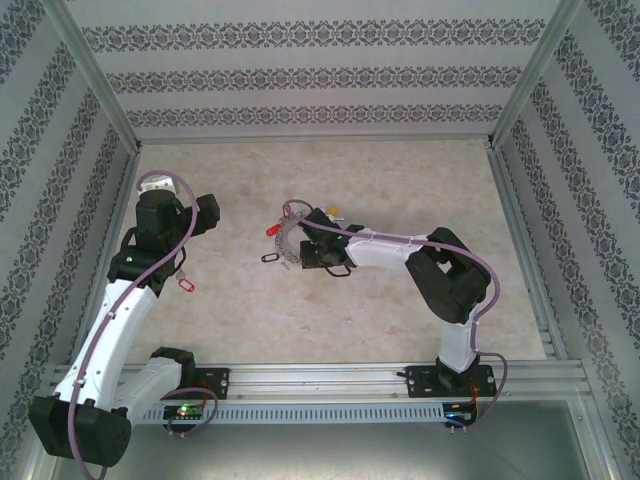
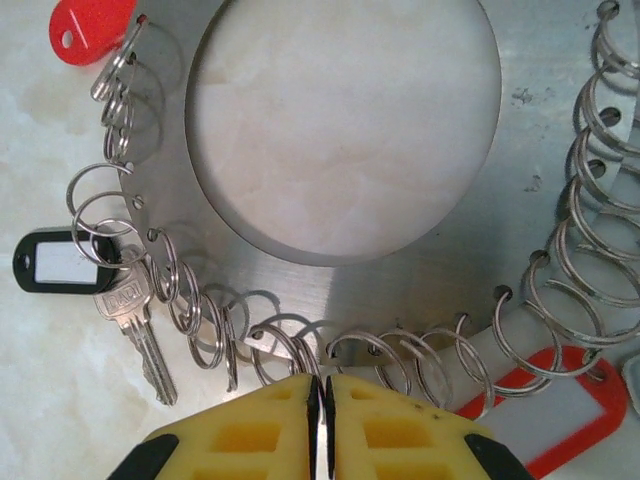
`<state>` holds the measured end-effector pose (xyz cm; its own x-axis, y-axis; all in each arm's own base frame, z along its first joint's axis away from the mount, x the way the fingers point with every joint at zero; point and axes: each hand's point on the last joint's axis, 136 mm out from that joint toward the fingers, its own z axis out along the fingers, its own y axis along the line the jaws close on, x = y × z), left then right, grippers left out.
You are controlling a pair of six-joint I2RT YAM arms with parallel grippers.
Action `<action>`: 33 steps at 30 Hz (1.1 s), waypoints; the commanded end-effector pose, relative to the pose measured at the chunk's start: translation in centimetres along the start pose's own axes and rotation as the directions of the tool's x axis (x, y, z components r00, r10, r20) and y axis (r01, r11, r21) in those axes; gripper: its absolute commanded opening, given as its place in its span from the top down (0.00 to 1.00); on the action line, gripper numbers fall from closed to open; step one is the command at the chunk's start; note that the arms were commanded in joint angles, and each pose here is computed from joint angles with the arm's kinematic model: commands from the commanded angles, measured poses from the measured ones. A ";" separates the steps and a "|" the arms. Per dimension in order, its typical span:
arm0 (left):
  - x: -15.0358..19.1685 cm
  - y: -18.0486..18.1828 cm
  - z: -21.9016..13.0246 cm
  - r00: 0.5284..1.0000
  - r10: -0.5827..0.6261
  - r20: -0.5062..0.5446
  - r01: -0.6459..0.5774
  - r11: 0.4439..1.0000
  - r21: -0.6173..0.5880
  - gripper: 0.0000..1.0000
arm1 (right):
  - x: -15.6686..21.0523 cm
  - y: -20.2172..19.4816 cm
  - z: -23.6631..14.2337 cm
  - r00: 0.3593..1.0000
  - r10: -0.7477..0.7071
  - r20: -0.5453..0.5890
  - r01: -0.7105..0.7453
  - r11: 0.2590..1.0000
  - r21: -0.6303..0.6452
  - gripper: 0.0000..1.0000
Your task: Put the keys on the keyring
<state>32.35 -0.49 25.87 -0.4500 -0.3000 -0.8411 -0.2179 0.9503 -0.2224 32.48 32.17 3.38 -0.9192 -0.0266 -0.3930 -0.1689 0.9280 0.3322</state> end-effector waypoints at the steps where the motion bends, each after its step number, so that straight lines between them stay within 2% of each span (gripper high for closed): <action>1: -0.7 0.0 0.0 1.000 -0.022 0.019 0.022 1.000 0.003 0.01 | -0.7 0.4 0.3 1.000 -0.006 0.002 0.006 1.000 -0.018 0.87; 12: -0.6 0.0 0.1 1.000 -0.025 0.017 0.025 1.000 0.002 0.01 | -0.8 0.7 0.9 1.000 0.003 -0.011 -0.003 1.000 -0.022 0.82; 33: -0.7 0.0 0.0 1.000 -0.025 0.018 0.025 1.000 0.002 0.01 | -0.9 0.3 1.4 1.000 0.014 -0.007 -0.014 1.000 -0.010 0.87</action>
<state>32.43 -0.55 25.69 -0.4553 -0.3011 -0.8379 -0.2174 0.9502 -0.2233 33.04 33.33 2.59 -0.9256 -0.0331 -0.3771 -0.1747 0.9211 0.3479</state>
